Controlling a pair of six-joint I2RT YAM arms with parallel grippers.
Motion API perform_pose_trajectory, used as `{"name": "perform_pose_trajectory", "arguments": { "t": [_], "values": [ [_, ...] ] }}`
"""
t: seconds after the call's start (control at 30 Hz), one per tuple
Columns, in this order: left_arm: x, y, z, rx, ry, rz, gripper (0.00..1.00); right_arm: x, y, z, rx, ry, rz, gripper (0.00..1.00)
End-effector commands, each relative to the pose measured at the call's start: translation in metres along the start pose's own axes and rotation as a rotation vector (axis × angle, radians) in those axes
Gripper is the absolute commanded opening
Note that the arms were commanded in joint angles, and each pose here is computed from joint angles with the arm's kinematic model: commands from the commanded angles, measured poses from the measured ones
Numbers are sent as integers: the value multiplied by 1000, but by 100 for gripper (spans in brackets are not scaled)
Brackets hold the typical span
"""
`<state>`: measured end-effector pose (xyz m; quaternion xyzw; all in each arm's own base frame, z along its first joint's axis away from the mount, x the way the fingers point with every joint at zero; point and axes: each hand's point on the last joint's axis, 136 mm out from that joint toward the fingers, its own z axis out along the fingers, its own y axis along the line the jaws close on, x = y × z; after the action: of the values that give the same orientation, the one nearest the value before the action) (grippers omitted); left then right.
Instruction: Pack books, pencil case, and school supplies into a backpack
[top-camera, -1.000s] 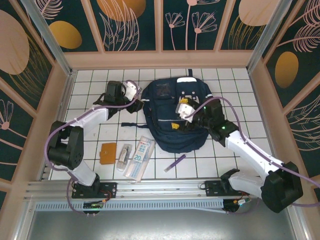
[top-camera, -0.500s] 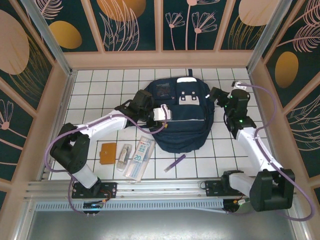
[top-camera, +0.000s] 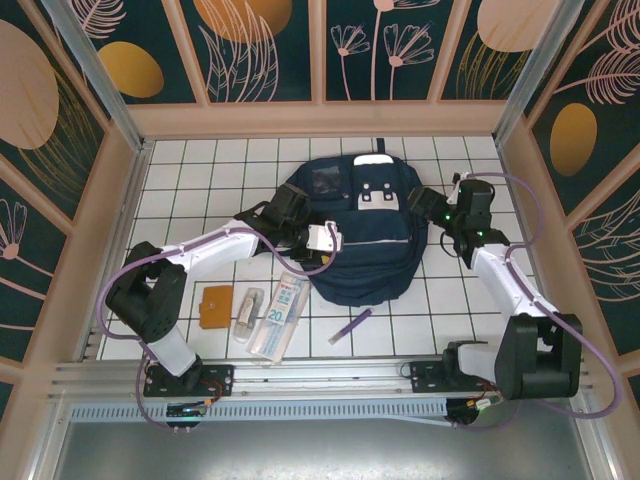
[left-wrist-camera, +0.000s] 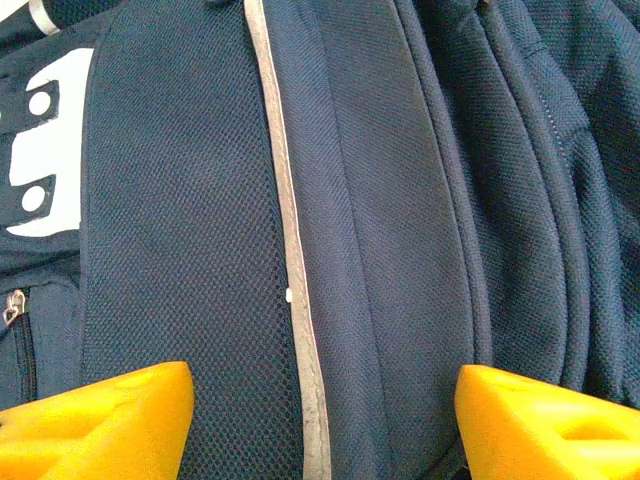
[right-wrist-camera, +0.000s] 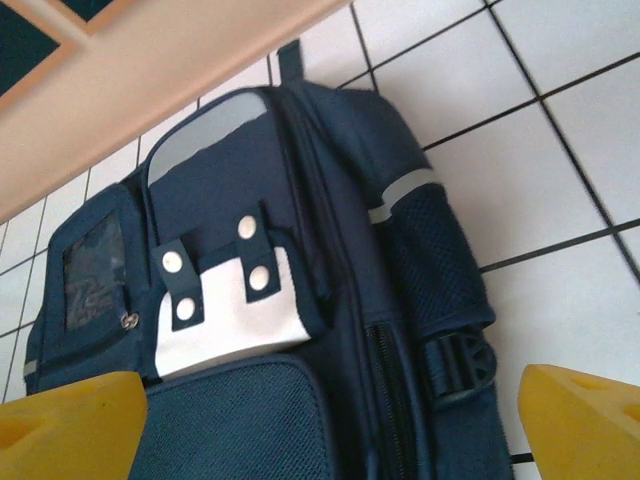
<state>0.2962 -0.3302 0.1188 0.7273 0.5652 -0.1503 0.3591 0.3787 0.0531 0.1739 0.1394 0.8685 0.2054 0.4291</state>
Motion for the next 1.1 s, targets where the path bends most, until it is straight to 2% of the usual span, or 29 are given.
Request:
{"name": "perform_pose_trajectory", "arguments": {
  "t": [0.0, 0.17, 0.3, 0.33, 0.37, 0.4, 0.57, 0.77, 0.9, 1.07],
  "values": [
    [3, -7, 11, 62, 7, 36, 69, -4, 18, 1, -82, 35, -10, 95],
    [12, -7, 18, 83, 50, 33, 71, 4, 33, 5, -166, 96, -36, 93],
    [2, -7, 11, 80, 18, 38, 72, 11, 38, 8, -186, 123, -57, 92],
    [-1, -8, 7, 83, 12, 36, 75, 12, 39, 8, -188, 130, -63, 91],
    [-3, -10, 4, 91, 9, 37, 91, 12, 39, 8, -187, 135, -70, 91],
    [-3, -12, 0, 97, 10, 39, 94, 13, 39, 9, -184, 141, -80, 91],
    [0, -28, -7, 120, 4, 66, 92, 16, 41, 12, -175, 150, -106, 90],
    [1, -3, 5, -13, 36, 67, 78, 18, 49, 15, -189, 168, -123, 87],
    [2, -5, 11, -12, 54, 126, 81, 20, 51, 16, -178, 176, -147, 87],
    [7, -15, 24, 67, 58, 113, 83, 23, 52, 16, -171, 179, -170, 87]
  ]
}}
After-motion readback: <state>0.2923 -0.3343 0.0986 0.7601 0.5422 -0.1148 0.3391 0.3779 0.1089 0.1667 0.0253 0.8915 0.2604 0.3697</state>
